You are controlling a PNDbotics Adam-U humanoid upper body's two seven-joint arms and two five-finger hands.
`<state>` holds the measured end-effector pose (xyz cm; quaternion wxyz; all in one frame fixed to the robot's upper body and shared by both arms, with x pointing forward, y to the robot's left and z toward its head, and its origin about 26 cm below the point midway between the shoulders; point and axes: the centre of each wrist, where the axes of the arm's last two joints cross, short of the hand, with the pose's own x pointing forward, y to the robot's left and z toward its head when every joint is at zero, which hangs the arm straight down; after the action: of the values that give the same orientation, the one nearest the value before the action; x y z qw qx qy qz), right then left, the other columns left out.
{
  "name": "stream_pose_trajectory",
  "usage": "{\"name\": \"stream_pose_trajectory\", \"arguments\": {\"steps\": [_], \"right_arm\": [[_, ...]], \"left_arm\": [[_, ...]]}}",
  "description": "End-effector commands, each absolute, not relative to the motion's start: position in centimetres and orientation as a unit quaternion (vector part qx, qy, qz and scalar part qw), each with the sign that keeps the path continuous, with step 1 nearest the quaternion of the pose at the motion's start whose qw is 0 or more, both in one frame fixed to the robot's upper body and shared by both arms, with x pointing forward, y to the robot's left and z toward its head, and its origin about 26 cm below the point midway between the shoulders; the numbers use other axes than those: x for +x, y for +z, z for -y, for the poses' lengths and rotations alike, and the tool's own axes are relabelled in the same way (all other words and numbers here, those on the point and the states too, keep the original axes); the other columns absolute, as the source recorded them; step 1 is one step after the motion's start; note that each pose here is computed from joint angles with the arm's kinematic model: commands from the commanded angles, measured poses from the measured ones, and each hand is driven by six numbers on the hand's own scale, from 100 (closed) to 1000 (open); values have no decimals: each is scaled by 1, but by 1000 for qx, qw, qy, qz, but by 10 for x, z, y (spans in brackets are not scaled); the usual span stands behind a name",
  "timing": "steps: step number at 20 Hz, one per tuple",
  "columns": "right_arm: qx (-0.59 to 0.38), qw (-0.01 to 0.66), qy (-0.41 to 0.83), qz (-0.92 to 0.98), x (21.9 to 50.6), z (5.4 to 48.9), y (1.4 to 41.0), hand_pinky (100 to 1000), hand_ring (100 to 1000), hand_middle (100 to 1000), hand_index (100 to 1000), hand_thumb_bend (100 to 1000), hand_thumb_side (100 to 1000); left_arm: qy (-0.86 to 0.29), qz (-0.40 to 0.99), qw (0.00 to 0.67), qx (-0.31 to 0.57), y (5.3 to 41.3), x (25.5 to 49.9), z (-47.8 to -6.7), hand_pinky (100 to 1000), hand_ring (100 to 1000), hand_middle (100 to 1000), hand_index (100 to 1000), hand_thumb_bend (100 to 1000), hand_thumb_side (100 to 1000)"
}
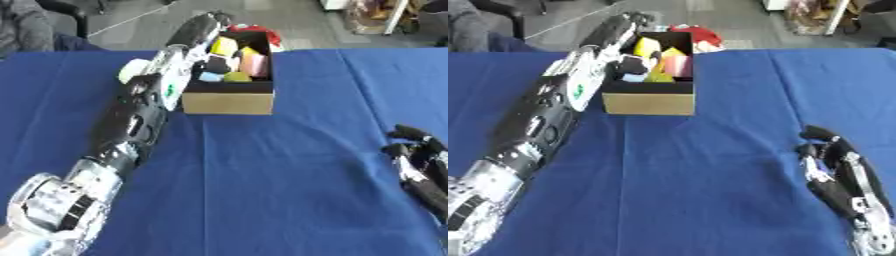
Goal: Pick up objects on the table and place them in the box.
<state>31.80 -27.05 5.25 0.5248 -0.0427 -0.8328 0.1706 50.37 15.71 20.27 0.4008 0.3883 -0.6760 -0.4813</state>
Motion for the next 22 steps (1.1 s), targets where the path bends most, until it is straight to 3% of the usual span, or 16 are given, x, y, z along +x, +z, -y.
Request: {"name": "stream_pose_trajectory", "arguments": {"steps": [1,4,7,9,10,13,14,15,18,22], "right_arm": [[-47,516,173,837,320,272,59,753,658,733,836,100,329],[-48,516,173,837,320,273,59,754,658,733,836,100,330],[-50,517,174,836,319,274,59,754,658,733,836,100,330],[-50,518,176,836,319,274,58,754,658,734,836,100,330],[-50,518,176,836,319,274,58,754,658,734,836,100,330],[-51,519,178,835,319,275,58,754,658,734,837,100,330],[-51,519,178,834,319,275,58,754,659,734,837,100,330],[-50,519,180,834,319,274,58,754,659,734,837,100,329],[-47,518,182,835,320,273,58,754,659,735,837,100,329],[-49,519,180,834,320,274,58,754,659,735,837,100,327]], "left_arm": [[-447,695,397,399,236,504,-179,806,787,866,957,243,646],[-397,715,406,409,258,501,-203,783,760,820,921,122,475],[-341,710,434,436,272,501,-231,776,747,797,904,102,375],[-323,680,464,468,270,505,-251,783,751,799,903,125,339],[-317,657,481,486,266,508,-262,794,757,800,903,171,280],[-316,579,536,527,239,515,-286,802,761,805,907,206,264],[-319,549,555,537,226,516,-293,810,763,806,911,279,240],[-324,518,572,547,212,517,-297,812,764,807,912,289,238],[-358,462,587,560,185,516,-299,830,783,827,928,369,214],[-394,434,596,549,172,515,-299,844,797,841,939,408,220]]}}
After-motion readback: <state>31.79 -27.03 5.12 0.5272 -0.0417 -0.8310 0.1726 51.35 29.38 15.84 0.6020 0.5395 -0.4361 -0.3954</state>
